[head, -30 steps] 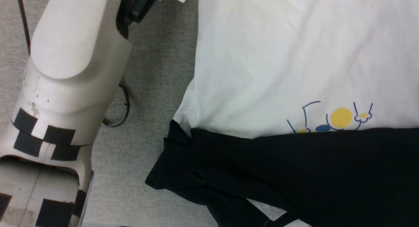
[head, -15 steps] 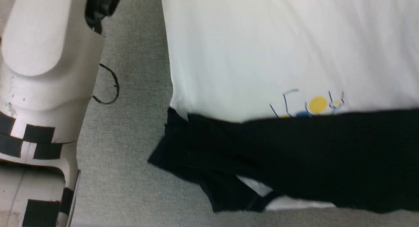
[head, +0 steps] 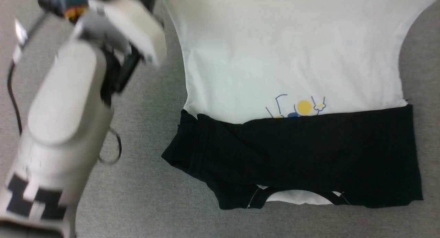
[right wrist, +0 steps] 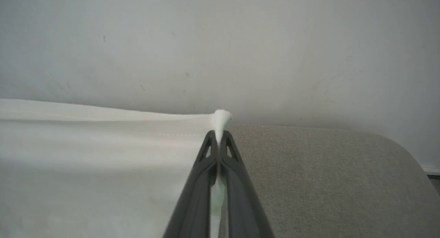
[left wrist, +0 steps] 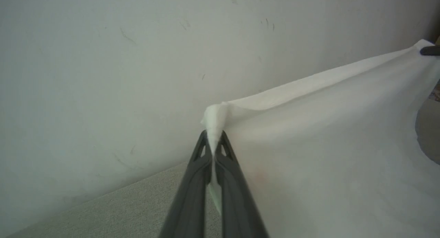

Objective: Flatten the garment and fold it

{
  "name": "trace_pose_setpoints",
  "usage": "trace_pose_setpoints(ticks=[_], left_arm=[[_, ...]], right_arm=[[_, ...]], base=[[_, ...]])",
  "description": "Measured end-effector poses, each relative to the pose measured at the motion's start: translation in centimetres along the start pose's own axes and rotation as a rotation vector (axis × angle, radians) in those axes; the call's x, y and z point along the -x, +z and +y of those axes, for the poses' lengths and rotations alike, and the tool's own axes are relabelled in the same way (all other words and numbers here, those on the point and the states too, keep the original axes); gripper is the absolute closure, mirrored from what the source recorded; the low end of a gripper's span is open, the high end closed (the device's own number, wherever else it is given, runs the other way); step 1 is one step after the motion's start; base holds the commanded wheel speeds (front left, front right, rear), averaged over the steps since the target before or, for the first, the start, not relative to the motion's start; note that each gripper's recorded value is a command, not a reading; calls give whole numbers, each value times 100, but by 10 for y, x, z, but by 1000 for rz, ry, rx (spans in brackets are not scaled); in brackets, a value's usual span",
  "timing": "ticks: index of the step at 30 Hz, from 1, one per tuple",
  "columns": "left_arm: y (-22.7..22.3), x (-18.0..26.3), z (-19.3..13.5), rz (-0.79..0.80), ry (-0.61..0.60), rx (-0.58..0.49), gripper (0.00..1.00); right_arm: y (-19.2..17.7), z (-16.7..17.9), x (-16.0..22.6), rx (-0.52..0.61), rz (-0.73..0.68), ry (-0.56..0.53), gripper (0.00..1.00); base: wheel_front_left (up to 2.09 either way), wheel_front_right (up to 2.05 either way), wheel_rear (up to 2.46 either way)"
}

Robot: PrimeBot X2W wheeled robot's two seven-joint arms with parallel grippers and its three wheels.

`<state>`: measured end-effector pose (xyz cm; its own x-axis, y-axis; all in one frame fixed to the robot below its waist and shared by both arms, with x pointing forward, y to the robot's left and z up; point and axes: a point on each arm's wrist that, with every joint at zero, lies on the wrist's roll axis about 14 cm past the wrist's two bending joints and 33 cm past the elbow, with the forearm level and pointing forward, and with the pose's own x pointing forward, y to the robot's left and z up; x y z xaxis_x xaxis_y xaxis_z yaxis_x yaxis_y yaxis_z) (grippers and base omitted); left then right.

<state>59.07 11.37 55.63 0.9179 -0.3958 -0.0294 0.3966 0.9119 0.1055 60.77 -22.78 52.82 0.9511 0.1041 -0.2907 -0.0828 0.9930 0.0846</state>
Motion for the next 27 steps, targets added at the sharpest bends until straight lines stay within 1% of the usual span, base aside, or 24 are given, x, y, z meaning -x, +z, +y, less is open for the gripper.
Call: trace_pose_setpoints(ticks=[3,5,9,14,21,27], left_arm=[[8,28,-15,-37,-34,-14,100],[12,48,-27,-58,-54,-23,100],[19,91,-52,-102,-74,-23,100],[6,141,-84,-95,-96,-35,100],[-15,184,-116,-88,-49,79,100],[-51,203,-135,-14,-68,118,100]], right_arm=[[-3,7,27,-32,-14,40,100],[-8,6,48,-55,-22,48,100],[-26,1,91,-98,-14,43,100],[-54,2,138,-167,-2,24,100],[-87,6,178,-259,24,2,100],[-119,14,197,-317,95,2,100]], base=[[0,0,0],[0,0,0],[0,0,0],[0,0,0],[0,0,0],[0,0,0]])
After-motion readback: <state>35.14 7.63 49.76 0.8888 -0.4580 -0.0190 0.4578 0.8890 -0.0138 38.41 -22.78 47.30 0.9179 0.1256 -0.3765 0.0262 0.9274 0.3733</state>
